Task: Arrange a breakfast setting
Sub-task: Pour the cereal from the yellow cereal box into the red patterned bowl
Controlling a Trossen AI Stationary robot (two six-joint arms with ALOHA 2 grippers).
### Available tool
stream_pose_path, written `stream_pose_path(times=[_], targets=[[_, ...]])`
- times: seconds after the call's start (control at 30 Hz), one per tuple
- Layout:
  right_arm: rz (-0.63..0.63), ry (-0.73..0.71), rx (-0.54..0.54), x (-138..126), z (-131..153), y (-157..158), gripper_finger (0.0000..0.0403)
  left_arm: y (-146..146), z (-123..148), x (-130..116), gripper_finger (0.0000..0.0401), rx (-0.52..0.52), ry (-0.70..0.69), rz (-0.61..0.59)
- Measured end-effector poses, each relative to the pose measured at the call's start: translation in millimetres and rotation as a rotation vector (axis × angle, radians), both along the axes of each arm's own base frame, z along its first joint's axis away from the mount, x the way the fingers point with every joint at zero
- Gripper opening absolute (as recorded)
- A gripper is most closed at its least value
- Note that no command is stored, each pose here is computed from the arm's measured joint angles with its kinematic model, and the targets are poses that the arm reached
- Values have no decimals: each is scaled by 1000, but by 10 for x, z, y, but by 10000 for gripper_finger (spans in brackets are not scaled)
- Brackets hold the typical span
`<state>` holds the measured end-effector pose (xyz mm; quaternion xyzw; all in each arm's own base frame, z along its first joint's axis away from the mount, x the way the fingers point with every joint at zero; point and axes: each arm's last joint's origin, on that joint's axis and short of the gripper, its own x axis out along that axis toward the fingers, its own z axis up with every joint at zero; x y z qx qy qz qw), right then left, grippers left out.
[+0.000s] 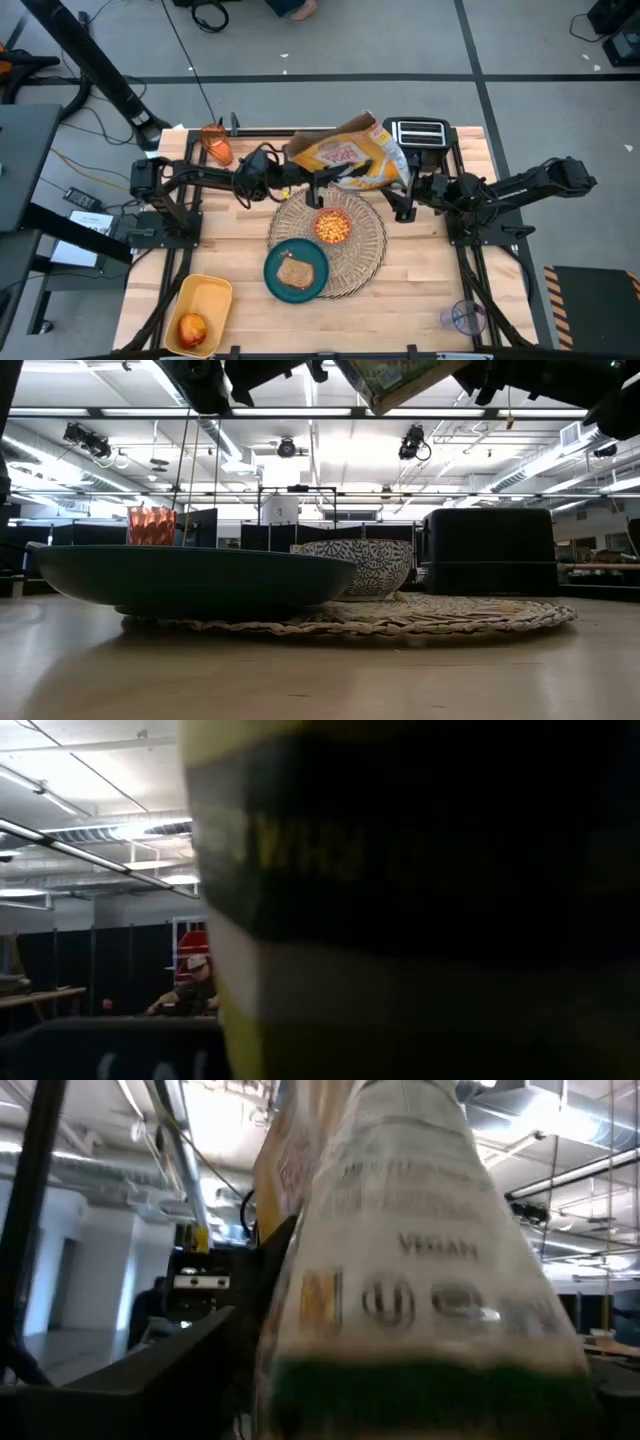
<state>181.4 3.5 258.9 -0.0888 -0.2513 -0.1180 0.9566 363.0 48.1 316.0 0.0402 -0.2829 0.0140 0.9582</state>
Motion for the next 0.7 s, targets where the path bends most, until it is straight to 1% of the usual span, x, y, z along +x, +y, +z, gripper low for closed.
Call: stream_pose_path(times=[0.13,0.23,0.33,0.4,0.47,0.53,0.6,0.7], targets=[[-57,44,28,-55,12,-21,395,131,91,-133,89,14,31,13],[-88,82,42,-107,20,-32,396,200,188,-301,90,32,43,22],[-101,142,42,-144,0,-37,392,290,248,-502,91,61,77,87],[-127,189,50,-163,-27,-46,392,377,225,-626,91,39,122,151],[-166,263,70,-168,-86,-58,392,473,146,-720,91,4,172,223],[-191,336,93,-168,-156,-66,392,573,-6,-794,91,-49,240,320],[-188,396,118,-158,-222,-64,391,664,-220,-820,88,-108,317,402],[-170,443,136,-128,-286,-39,387,775,-636,-804,87,-175,459,440]])
